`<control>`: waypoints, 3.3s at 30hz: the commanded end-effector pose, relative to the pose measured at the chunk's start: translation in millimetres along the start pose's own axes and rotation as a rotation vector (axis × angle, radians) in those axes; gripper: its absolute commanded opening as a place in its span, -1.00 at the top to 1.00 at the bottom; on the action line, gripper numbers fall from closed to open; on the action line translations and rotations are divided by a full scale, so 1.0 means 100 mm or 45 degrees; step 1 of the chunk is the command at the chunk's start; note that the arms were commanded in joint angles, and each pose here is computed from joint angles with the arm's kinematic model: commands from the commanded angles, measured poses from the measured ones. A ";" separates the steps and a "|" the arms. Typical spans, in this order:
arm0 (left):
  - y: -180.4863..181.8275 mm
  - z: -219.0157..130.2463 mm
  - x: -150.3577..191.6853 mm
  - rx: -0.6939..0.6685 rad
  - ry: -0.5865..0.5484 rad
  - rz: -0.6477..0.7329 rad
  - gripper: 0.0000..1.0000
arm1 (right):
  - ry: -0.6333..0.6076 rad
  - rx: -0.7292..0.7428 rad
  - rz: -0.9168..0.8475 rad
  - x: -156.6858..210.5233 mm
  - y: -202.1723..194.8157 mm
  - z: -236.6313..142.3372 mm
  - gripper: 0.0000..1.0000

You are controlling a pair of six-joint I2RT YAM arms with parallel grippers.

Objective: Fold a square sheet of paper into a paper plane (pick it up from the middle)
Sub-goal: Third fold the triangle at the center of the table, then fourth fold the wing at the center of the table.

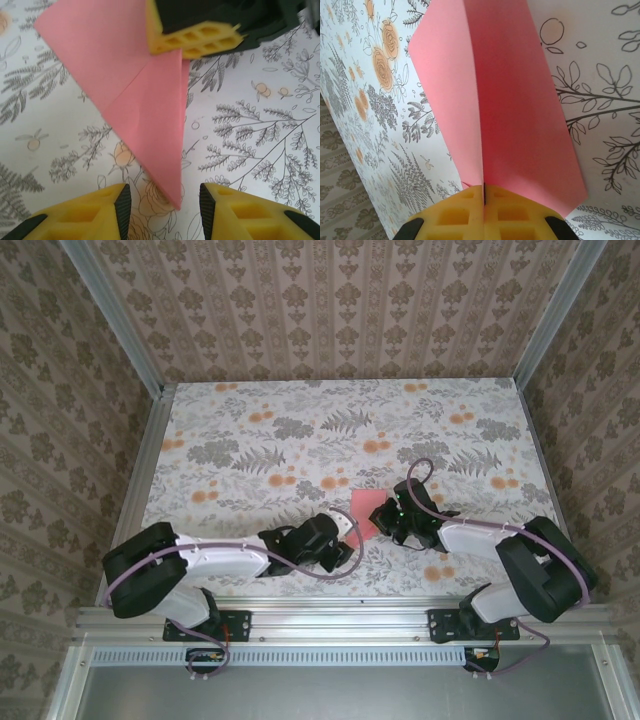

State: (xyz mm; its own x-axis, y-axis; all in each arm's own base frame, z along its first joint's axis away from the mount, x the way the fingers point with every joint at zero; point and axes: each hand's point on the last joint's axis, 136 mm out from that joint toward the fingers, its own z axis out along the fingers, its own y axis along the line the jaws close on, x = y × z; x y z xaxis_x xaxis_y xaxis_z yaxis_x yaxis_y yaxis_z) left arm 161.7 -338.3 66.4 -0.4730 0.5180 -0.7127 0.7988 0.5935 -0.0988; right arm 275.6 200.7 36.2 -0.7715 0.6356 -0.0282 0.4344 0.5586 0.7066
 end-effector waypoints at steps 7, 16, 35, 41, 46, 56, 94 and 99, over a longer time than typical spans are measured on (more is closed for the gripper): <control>-0.06 0.20 -0.08 -0.022 0.086 0.103 0.06 | 0.027 -0.069 0.049 0.01 0.12 0.04 0.97; 0.07 0.30 -0.08 -0.130 0.086 0.091 0.06 | 0.037 -0.079 0.044 0.02 0.14 0.04 0.96; 0.10 0.37 -0.04 -0.143 0.102 0.076 0.81 | 0.038 -0.056 0.018 0.03 0.09 0.01 0.80; 0.09 0.38 0.00 -0.120 0.111 0.056 1.00 | 0.041 -0.039 -0.033 0.03 0.12 -0.04 0.69; 0.12 0.38 0.03 -0.092 0.093 -0.009 1.00 | 0.051 -0.035 -0.068 0.03 0.13 -0.06 0.68; 0.12 0.37 0.05 0.033 0.059 -0.132 1.00 | 0.036 -0.044 -0.252 -0.08 0.31 -0.29 0.26; 0.55 0.40 0.22 0.250 0.057 -0.863 1.00 | 0.326 0.025 -0.655 0.08 0.46 -0.05 0.60; 0.62 0.39 0.23 0.246 0.049 -0.933 1.00 | 0.347 0.052 -0.676 0.07 0.49 0.07 0.67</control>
State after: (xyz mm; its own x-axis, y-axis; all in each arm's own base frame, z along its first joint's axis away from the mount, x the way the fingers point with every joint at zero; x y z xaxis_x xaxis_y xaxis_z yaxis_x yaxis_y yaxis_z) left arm 217.4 -319.0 23.9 -0.8922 0.0855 -0.4435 0.3782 0.6782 -0.6301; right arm 293.2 230.5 66.9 -0.9712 0.1413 -0.1916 -0.0103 0.7790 0.6269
